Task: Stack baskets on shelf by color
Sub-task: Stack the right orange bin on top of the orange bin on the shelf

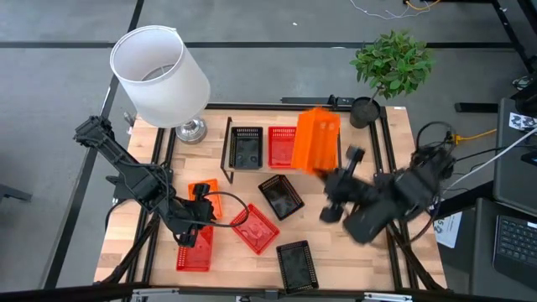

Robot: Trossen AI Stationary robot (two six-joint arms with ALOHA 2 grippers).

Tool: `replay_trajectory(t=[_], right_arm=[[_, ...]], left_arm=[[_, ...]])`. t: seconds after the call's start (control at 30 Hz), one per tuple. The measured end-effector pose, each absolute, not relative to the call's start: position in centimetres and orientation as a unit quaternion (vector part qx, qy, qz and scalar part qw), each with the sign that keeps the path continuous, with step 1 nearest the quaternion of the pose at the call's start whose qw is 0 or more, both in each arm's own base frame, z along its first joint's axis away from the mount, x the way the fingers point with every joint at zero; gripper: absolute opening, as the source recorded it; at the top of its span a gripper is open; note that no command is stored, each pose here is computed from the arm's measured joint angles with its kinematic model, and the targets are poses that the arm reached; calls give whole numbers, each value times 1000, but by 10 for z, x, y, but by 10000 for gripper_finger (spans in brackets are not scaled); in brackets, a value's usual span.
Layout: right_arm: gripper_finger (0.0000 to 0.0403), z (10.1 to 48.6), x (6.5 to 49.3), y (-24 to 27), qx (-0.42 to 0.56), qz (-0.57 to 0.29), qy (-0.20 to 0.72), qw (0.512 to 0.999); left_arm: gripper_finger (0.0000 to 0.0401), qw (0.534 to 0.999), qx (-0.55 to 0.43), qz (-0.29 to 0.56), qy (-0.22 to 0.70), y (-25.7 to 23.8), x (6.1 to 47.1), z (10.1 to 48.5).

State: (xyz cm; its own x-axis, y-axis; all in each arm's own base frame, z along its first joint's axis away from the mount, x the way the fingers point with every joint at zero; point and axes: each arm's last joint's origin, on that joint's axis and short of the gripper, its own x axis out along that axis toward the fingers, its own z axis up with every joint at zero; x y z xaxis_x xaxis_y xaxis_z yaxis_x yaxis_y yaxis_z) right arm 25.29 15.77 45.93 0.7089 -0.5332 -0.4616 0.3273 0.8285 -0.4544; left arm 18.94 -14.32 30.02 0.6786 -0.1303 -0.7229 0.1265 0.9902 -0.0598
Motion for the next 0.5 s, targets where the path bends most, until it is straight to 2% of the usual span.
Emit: replay_trajectory(t=[0.13,0.3,0.5], right_arm=[[0,473,239,134,-155,-243,295,911],[0,452,219,120,-166,-252,321,898],[0,429,183,95,-129,-278,325,895]], left_arm=[[39,916,-2,-70,395,-143,189,300],[39,916,-2,-70,395,-143,189,300],[39,916,-2,-70,395,-143,189,300]])
